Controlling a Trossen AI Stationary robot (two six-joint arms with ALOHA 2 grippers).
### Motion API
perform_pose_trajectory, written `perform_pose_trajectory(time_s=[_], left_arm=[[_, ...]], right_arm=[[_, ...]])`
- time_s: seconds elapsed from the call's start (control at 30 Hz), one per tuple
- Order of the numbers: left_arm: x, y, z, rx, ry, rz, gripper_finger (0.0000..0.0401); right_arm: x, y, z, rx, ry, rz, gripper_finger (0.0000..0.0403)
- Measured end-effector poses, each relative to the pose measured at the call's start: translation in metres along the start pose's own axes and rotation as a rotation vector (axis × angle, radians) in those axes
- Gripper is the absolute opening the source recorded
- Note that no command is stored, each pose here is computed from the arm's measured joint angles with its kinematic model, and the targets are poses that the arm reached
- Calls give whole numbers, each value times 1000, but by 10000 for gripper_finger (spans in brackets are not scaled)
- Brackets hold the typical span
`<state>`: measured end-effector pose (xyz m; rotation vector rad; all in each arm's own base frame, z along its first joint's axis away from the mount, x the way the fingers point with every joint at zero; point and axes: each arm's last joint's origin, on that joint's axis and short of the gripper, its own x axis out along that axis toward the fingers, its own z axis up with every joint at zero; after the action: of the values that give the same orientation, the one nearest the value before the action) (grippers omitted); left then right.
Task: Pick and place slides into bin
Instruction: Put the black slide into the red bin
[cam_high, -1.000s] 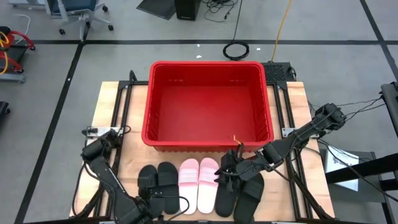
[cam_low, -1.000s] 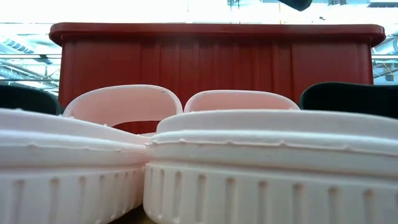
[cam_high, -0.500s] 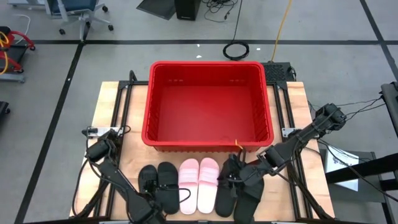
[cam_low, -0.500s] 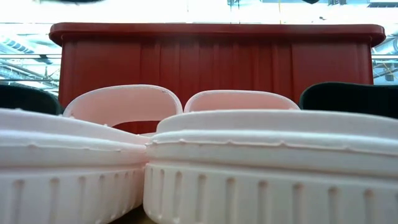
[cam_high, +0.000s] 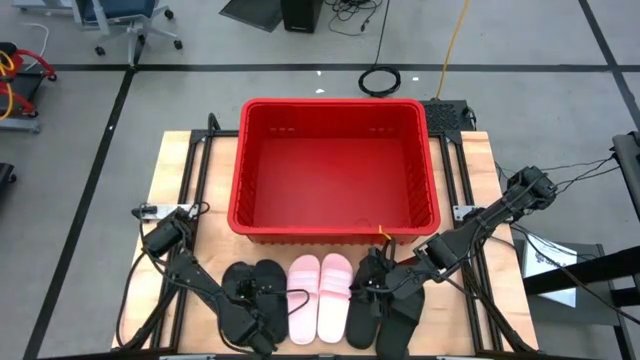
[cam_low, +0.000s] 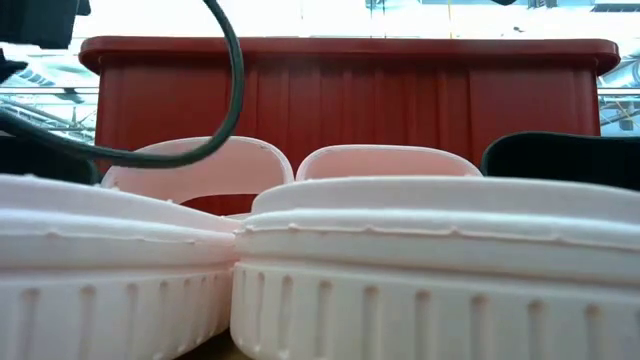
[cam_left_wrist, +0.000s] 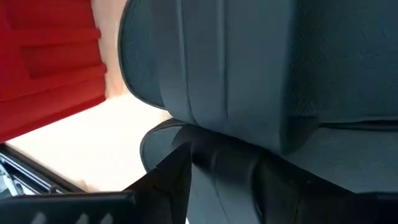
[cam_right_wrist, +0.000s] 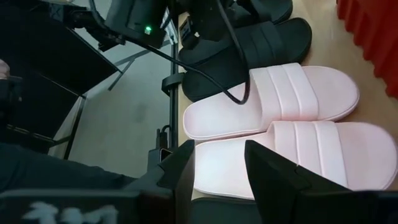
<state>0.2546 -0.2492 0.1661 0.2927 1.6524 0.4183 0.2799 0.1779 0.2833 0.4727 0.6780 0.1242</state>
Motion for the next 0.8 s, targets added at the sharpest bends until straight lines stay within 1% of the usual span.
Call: perform_pose_trajectory(time_s=[0.2,0.27,0.37,0.57,0.6,0.73,0.8], left_arm=[[9,6,2,-30,36,31,147],[10,8,2,-30,44,39,139],[10,8,2,-16,44,38,108],[9,9,2,-13,60,34,14],[9,9,2,-17,62,31,8],[9,8,1,-19,76,17,15],[8,7,-1,-16,85,8,9]], right_arm=[[0,0,0,1,0,3,130],[0,0,0,10,-1,4,130],[0,0,0,29,-1,4,130],[0,0,1,41,-19,-13,130],[0,0,1,45,-22,-16,130],[1,-3,3,53,-30,-23,130],[1,-4,4,56,-33,-26,130]])
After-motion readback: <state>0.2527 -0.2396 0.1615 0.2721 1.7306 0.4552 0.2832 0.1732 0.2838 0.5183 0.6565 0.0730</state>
